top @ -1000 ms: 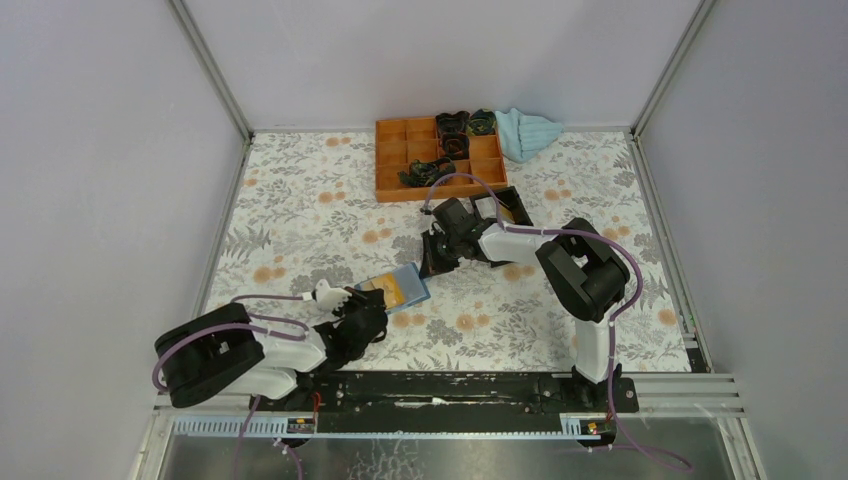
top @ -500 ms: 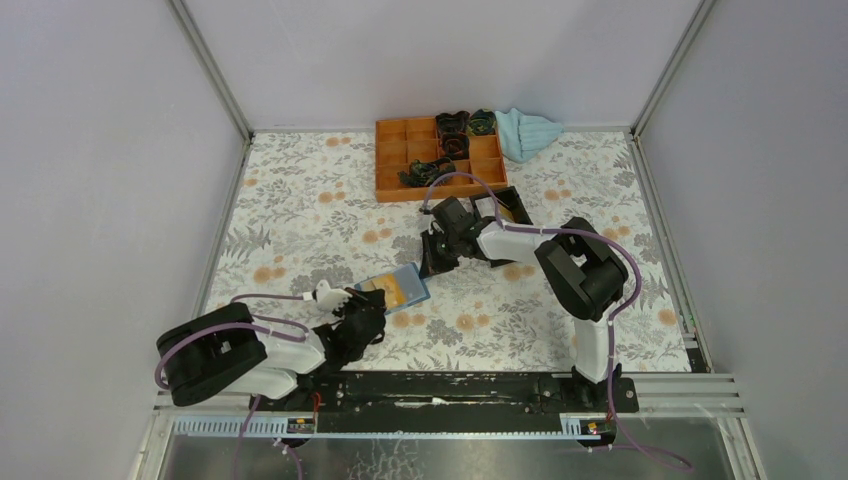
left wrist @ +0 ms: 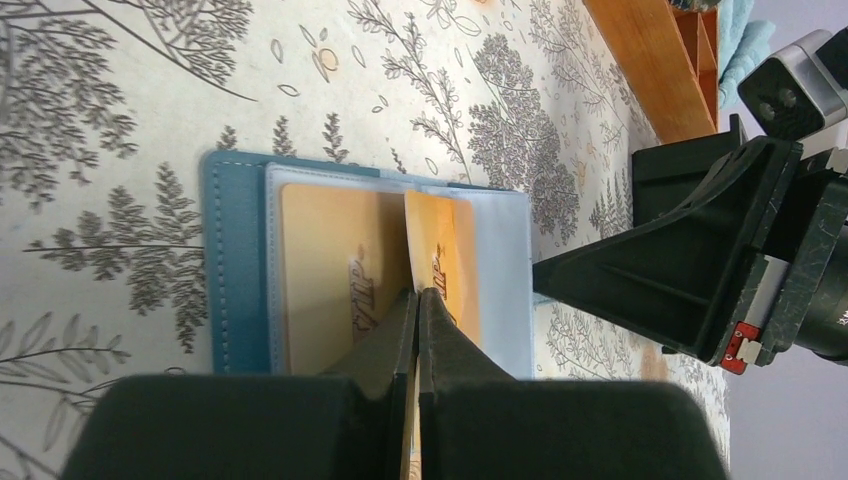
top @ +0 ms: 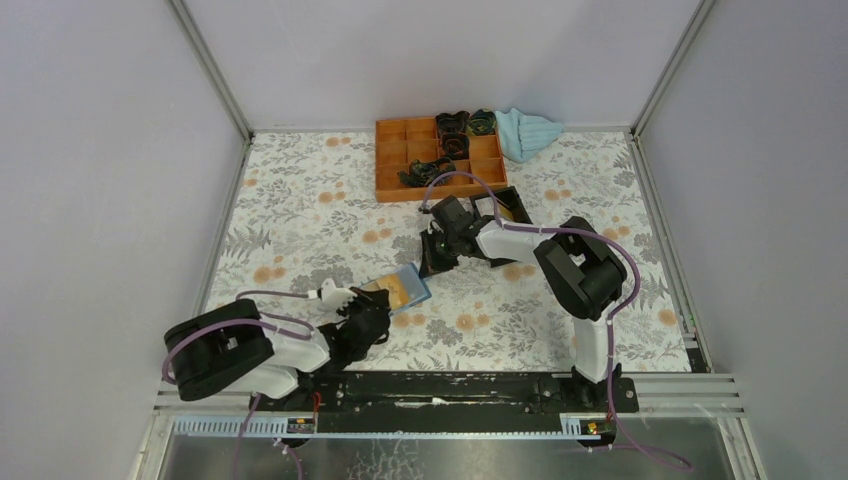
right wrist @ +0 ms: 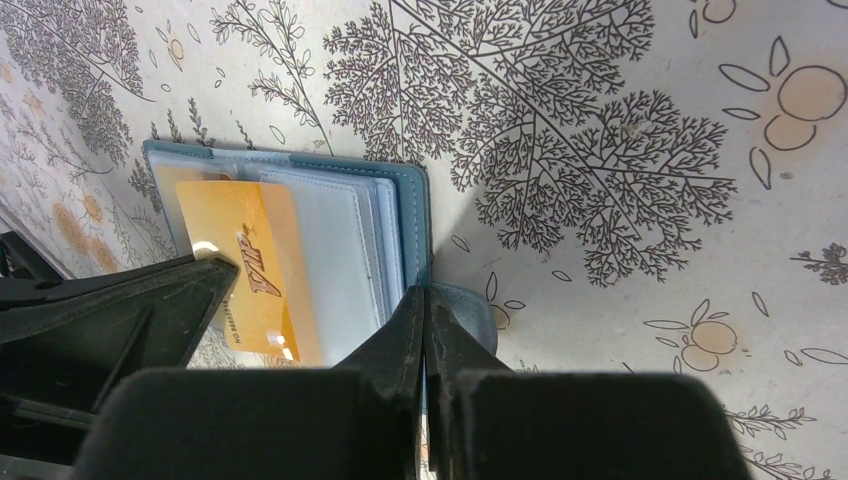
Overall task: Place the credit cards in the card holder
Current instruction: Insert the credit card into the card holder.
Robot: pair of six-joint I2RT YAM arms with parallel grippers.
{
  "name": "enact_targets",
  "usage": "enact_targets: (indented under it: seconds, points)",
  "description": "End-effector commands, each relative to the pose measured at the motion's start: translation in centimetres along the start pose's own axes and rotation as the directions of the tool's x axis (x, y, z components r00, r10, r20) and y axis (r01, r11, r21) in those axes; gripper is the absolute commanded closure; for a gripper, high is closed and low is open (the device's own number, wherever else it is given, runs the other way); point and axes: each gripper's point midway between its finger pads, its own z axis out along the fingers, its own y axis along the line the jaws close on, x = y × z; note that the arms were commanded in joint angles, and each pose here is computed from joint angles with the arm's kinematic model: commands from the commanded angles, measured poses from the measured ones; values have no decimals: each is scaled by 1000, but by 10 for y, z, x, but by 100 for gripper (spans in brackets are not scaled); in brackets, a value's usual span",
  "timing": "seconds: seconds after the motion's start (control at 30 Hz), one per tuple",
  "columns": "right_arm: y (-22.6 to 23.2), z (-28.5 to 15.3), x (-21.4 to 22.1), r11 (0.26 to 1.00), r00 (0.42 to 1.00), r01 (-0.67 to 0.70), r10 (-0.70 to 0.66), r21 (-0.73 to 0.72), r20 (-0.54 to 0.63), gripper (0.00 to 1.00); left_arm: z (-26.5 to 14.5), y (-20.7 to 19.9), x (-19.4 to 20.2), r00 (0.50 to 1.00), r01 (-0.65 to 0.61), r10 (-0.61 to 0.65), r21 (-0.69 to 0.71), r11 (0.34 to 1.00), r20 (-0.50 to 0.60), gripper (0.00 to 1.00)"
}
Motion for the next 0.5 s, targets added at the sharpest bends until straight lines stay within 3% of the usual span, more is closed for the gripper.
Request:
enact_targets:
  seconds: [0.0,0.2,0.47]
  points:
    - [-17,14,5,996,999,31,-31,79,-8,100,-3,33,24,973,-211,202,-72,975,-109,100]
    - [-16,14,5,997,1000,29,-29,75,-7,100,0,26,32,968,-224,214,-69,972,-131,100]
    - [-17,16,7,997,1000,26,-25,70,-11,100,1,26,35,964,-236,223,-75,969,-144,70]
